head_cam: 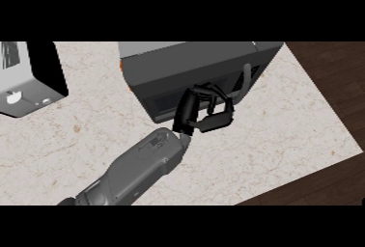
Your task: Pick up the milk, place it into the microwave and close the microwave
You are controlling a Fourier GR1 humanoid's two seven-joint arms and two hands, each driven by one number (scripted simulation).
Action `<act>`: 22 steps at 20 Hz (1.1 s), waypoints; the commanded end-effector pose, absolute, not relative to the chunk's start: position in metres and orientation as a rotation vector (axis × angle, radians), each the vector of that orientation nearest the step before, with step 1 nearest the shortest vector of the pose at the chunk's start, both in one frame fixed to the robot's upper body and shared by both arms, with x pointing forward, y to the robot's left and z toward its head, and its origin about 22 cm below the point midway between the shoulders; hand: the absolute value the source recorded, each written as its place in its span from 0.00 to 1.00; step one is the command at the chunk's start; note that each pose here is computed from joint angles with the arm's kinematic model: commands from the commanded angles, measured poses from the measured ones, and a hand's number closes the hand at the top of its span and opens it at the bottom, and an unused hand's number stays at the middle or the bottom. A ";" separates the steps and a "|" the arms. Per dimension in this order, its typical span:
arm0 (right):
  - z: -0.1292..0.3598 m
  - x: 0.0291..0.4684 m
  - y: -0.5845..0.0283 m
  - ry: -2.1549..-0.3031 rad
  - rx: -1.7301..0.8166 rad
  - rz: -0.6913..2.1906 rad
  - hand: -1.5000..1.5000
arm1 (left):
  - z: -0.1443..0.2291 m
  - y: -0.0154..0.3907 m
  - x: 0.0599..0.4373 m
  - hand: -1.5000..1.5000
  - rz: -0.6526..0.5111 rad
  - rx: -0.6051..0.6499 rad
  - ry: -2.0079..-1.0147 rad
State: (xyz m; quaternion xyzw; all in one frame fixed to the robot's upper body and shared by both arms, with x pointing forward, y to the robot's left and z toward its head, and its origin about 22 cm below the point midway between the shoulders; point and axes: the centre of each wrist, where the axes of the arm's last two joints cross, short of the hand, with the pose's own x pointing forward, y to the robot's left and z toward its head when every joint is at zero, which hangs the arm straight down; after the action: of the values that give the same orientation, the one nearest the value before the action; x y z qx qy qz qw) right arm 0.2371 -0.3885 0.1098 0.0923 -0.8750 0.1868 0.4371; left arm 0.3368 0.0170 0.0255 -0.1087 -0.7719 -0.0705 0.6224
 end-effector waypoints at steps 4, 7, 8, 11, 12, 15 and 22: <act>0.125 0.242 -0.398 -2.185 0.215 0.470 0.00 | 0.043 0.018 0.359 1.00 -0.095 -0.240 -1.826; 0.126 0.245 -0.401 -2.183 0.214 0.465 0.00 | 0.043 0.017 0.357 1.00 -0.099 -0.264 -1.844; 0.136 0.247 -0.403 -2.198 0.203 0.487 0.00 | 0.042 0.018 0.358 1.00 -0.086 -0.254 -1.835; 0.134 0.246 -0.409 -2.186 0.204 0.464 0.00 | 0.039 0.019 0.358 1.00 -0.081 -0.257 -1.848; 0.141 0.248 -0.410 -2.195 0.188 0.474 0.00 | 0.041 0.018 0.359 1.00 -0.078 -0.266 -1.858; 0.147 0.249 -0.417 -2.202 0.171 0.482 0.00 | 0.043 0.017 0.361 1.00 -0.066 -0.275 -1.862; 0.163 0.252 -0.428 -2.218 0.118 0.486 0.00 | 0.039 0.018 0.361 1.00 -0.068 -0.270 -1.872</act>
State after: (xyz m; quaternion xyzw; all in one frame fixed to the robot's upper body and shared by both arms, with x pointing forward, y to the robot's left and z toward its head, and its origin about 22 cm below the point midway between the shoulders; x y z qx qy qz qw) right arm 0.2512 -0.4214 0.1544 0.0611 -0.8829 0.1936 0.4233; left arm 0.3384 0.0161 0.0206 -0.1333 -0.7926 -0.0414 0.5935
